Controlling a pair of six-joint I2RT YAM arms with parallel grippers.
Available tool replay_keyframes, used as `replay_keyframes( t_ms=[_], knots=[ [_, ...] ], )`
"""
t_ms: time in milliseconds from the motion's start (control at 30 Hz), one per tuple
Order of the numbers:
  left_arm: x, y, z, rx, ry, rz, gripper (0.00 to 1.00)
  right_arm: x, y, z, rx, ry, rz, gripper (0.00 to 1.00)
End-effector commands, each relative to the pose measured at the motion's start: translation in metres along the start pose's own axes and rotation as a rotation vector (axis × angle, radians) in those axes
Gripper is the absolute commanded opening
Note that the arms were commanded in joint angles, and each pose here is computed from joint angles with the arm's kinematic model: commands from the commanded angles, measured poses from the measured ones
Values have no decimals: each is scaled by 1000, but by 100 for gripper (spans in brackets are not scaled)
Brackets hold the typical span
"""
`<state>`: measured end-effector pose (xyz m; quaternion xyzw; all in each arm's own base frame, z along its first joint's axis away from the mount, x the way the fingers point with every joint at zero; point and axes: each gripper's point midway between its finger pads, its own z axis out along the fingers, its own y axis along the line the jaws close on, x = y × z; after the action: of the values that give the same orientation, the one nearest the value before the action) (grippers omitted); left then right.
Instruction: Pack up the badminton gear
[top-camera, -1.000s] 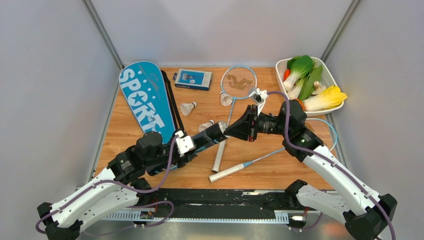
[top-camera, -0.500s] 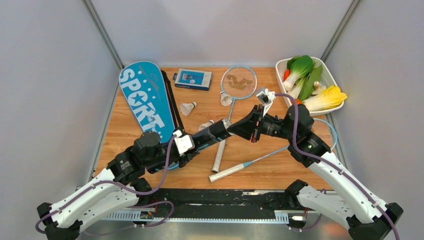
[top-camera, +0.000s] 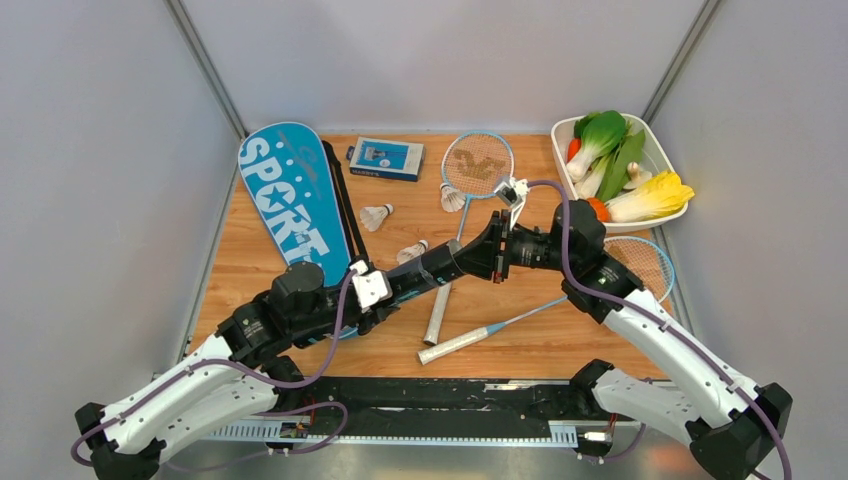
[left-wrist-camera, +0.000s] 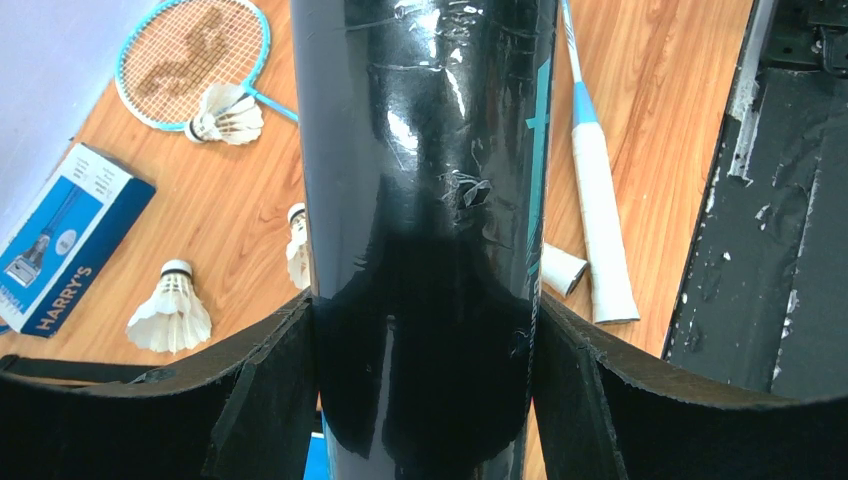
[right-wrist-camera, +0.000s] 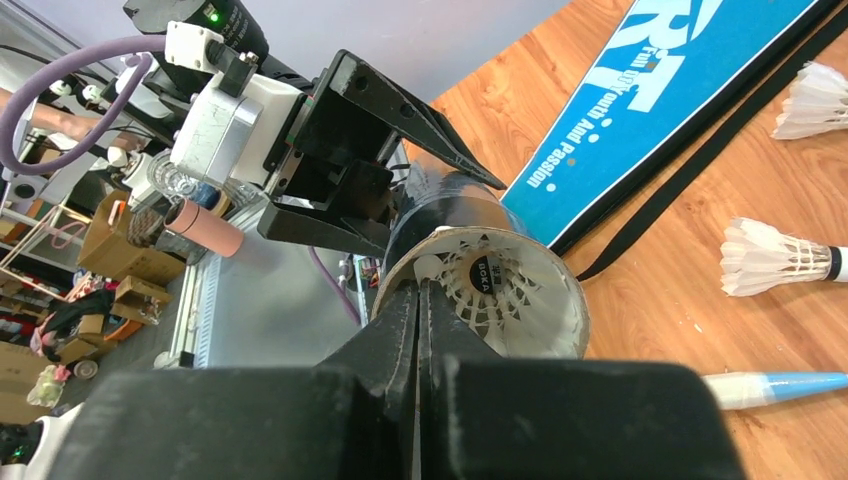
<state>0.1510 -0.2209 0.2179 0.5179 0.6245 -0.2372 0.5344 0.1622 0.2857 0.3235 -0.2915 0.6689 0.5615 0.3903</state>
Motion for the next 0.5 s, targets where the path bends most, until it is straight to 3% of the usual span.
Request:
replay_keyframes(
  t_ms=[0,167,333,467],
  knots=[
    [-49,6,-3,-1,-164,68,53,1,3,4,-41,-3,26,1],
    [-48,8,-2,-9,-158,65,52,2,3,8,-63,-12,54,6],
    [-44,12,-4,-41,-150,63,52,-4,3,7,-47,-32,57,30],
    [-34,17,-9,-88,-134,59,52,-26,7,-5,27,-125,31,43]
  ],
)
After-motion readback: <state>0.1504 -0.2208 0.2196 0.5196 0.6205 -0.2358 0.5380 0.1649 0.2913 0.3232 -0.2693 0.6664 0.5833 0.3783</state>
